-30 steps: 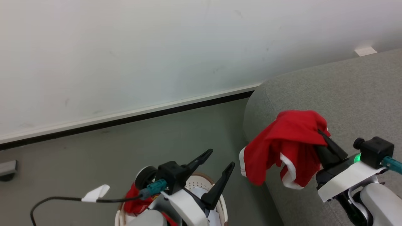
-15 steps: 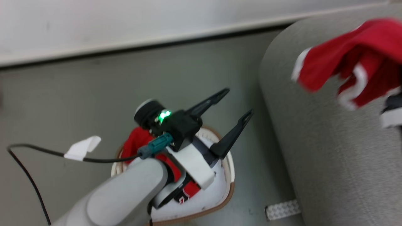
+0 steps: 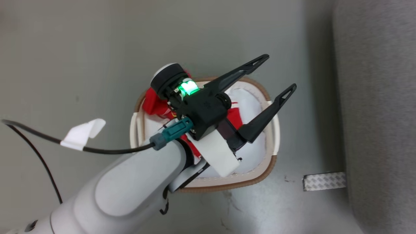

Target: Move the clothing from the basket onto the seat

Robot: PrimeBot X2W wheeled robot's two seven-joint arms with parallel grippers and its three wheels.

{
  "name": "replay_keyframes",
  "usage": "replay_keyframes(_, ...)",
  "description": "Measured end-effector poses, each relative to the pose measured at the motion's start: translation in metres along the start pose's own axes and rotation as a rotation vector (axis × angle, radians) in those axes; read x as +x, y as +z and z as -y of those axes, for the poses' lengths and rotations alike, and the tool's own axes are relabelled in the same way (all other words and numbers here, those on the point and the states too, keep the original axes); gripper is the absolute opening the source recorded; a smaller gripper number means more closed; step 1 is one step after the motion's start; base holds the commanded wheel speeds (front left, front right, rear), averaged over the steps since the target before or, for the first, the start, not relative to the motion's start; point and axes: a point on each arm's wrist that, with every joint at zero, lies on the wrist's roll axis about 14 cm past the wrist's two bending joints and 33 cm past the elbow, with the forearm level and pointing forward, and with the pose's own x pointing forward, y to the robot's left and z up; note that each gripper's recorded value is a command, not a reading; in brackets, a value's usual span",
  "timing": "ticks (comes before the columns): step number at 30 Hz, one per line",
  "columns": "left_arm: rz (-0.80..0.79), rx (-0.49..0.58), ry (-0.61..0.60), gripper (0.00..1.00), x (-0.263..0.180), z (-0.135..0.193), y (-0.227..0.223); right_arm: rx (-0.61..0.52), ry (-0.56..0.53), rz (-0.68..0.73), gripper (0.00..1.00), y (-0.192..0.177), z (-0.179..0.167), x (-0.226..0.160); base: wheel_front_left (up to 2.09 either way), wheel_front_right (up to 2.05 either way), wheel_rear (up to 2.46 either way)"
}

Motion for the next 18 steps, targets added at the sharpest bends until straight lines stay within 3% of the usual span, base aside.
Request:
replay_keyframes(4,-0.024,-0.014,0.031,1.00,-0.008,-0.009,-0.015,-0.047,-0.094,-0.150,0.00,-0.056,0.021,-0.006,0.00,0.00,0.00)
replay_keyframes(5,-0.029,-0.015,0.037,1.00,-0.010,-0.011,-0.017,-0.040,-0.114,-0.183,0.24,-0.070,0.024,-0.011,0.00,0.00,0.00)
replay_keyframes(6,-0.031,-0.014,0.040,1.00,-0.011,-0.012,-0.018,-0.040,-0.126,-0.220,0.24,-0.084,0.025,-0.018,0.00,0.00,0.00)
replay_keyframes(7,-0.034,-0.013,0.042,1.00,-0.012,-0.012,-0.018,-0.032,-0.134,-0.245,0.38,-0.095,0.024,-0.025,0.00,0.00,0.00)
replay_keyframes(8,-0.034,-0.011,0.045,1.00,-0.013,-0.012,-0.018,-0.020,-0.141,-0.261,0.96,-0.103,0.023,-0.032,0.00,0.00,0.00)
replay_keyframes(9,-0.033,-0.010,0.047,1.00,-0.013,-0.012,-0.016,-0.005,-0.149,-0.267,1.00,-0.106,0.023,-0.036,0.00,0.00,0.00)
replay_keyframes(18,-0.021,-0.012,0.086,1.00,-0.022,-0.003,0.005,0.000,-0.076,-0.233,1.00,-0.094,0.002,-0.071,0.00,0.00,0.00)
